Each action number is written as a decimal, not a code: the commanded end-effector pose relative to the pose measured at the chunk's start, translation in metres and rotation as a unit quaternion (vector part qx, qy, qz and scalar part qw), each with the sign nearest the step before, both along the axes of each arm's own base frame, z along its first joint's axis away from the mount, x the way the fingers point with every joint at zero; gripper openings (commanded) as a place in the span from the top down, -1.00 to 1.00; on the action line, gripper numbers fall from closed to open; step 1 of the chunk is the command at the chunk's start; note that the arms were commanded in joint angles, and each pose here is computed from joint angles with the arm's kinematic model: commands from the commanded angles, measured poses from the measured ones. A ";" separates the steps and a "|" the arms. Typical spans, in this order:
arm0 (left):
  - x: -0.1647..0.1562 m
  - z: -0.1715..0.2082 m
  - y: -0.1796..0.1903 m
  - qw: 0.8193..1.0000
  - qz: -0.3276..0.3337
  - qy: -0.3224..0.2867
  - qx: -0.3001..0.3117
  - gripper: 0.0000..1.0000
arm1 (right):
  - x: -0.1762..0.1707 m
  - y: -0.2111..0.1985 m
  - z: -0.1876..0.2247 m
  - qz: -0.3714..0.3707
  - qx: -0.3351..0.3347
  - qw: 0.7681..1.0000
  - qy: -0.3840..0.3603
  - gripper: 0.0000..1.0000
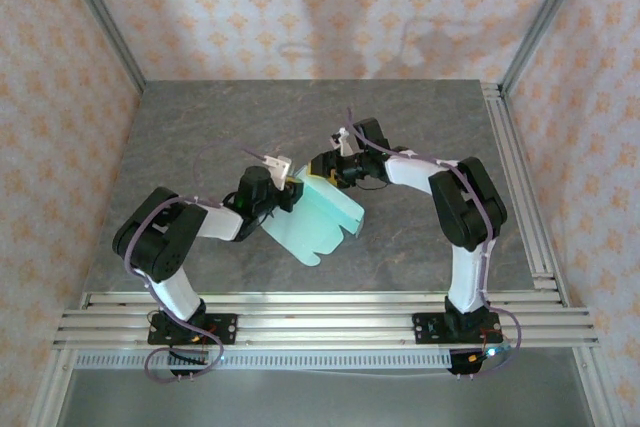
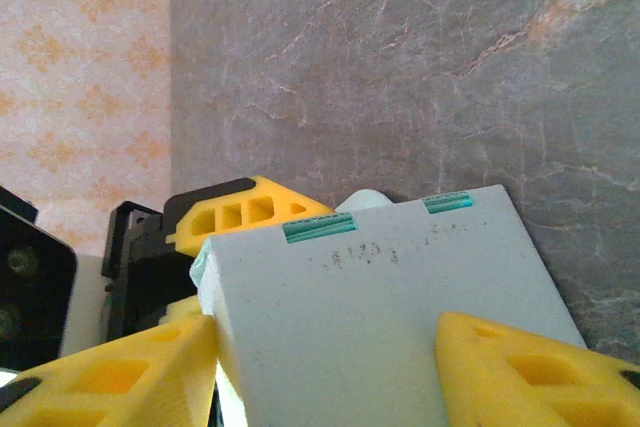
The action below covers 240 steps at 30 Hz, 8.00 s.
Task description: Fold the paper box
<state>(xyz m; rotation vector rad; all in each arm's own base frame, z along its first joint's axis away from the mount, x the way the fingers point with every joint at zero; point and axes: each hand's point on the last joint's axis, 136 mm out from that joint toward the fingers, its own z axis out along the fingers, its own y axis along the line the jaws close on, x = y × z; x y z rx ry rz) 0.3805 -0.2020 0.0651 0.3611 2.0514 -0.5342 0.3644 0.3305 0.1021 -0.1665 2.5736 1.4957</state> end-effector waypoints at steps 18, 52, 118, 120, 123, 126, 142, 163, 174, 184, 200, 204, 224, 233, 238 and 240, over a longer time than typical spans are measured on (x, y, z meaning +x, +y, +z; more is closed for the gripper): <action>0.009 0.000 -0.013 0.999 -0.018 -0.047 0.013 0.56 | -0.002 0.010 0.018 0.000 0.047 0.999 0.012 -0.16; 0.016 -0.005 -0.017 0.999 -0.010 -0.034 0.011 0.81 | 0.002 0.008 0.020 -0.005 0.030 1.000 0.004 -0.16; 0.012 -0.015 -0.012 0.999 -0.025 0.002 0.044 0.76 | -0.008 -0.025 -0.056 0.039 -0.152 0.988 0.012 -0.39; 0.012 -0.015 -0.013 0.999 -0.025 0.001 0.042 0.74 | -0.008 -0.026 -0.058 0.039 -0.156 0.987 0.013 -0.38; 0.013 -0.013 -0.013 0.999 -0.024 0.000 0.040 0.74 | -0.007 -0.027 -0.058 0.037 -0.157 0.987 0.012 -0.38; 0.013 -0.016 -0.012 0.999 -0.023 0.005 0.044 0.88 | -0.006 -0.024 -0.052 0.036 -0.149 0.988 0.008 -0.38; 0.003 0.010 -0.023 0.998 -0.060 -0.005 0.011 1.00 | 0.050 -0.054 0.034 -0.108 -0.039 0.990 -0.078 -0.45; 0.017 0.050 -0.023 0.997 -0.019 -0.024 -0.073 1.00 | -0.018 0.000 0.020 0.101 -0.011 0.988 -0.116 -0.16; 0.023 0.048 -0.016 0.997 0.007 -0.015 -0.082 1.00 | -0.023 0.009 0.018 0.105 -0.013 0.987 -0.117 -0.16; 0.030 0.043 -0.006 0.994 0.030 0.002 -0.103 1.00 | -0.021 0.007 0.039 0.089 -0.015 0.986 -0.138 -0.17; 0.025 0.065 0.016 0.987 0.058 -0.015 -0.152 1.00 | 0.066 -0.131 0.074 -0.263 -0.057 0.946 -0.181 -0.49; 0.029 0.086 0.020 0.975 0.079 -0.018 -0.206 1.00 | 0.055 -0.171 0.071 -0.313 -0.080 0.931 -0.172 -0.47; 0.033 0.140 0.034 0.939 0.142 -0.018 -0.312 1.00 | -0.005 -0.072 0.169 -0.137 0.172 0.949 -0.227 -0.42; 0.034 0.132 0.035 0.943 0.148 -0.015 -0.297 1.00 | -0.006 -0.056 0.173 -0.120 0.215 0.946 -0.209 -0.31; 0.035 0.127 0.039 0.943 0.160 -0.015 -0.293 1.00 | -0.013 -0.060 0.177 -0.124 0.221 0.941 -0.223 -0.33; 0.036 0.126 0.039 0.943 0.159 -0.016 -0.291 1.00 | -0.015 -0.062 0.176 -0.127 0.217 0.942 -0.221 -0.34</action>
